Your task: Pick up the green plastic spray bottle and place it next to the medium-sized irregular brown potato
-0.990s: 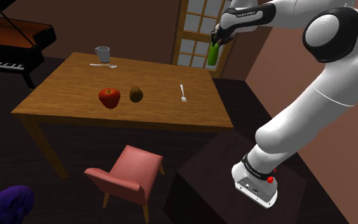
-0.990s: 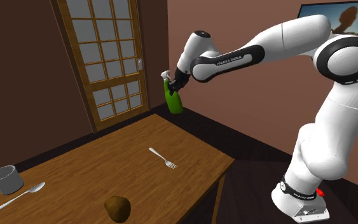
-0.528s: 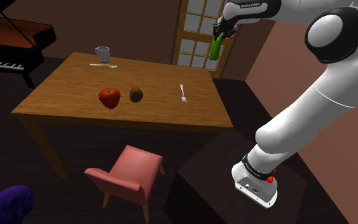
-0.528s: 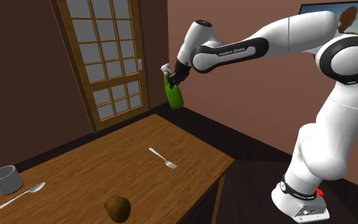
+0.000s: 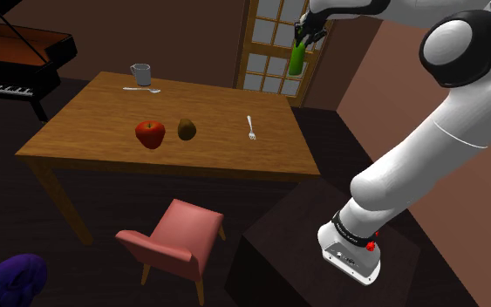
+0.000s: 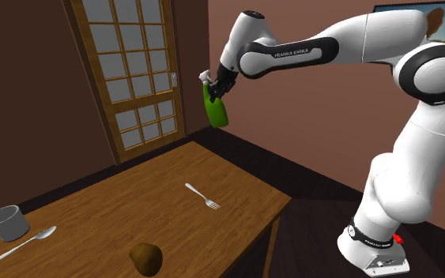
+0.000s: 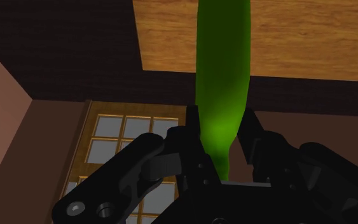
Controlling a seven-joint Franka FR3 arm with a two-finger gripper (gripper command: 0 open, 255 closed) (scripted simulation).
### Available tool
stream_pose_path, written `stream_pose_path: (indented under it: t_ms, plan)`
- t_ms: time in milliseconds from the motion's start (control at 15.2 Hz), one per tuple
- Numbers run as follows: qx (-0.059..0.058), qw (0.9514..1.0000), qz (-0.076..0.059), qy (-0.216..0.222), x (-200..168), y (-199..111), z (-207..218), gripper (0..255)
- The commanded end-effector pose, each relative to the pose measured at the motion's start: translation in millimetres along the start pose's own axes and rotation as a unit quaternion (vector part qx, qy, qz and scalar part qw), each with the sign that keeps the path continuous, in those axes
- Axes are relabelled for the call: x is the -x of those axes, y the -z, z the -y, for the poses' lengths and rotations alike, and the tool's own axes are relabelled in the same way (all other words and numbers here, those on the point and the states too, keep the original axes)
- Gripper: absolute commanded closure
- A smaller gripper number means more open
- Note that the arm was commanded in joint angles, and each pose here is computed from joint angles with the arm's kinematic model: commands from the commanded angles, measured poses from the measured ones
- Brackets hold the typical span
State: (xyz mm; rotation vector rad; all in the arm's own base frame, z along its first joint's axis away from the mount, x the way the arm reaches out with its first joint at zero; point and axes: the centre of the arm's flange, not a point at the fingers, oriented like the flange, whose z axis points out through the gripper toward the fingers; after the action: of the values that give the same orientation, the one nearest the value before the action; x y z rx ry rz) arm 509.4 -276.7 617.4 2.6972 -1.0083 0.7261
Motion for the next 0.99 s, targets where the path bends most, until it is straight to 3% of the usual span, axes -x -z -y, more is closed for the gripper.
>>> stream_pose_path:
  t_ms: [0,924]
  plan:
    - [0.000,1.0000,0.000,0.000,10.2,10.0,14.7,255]
    - [0.000,1.0000,0.000,0.000,118.4,71.7,151.3,255]
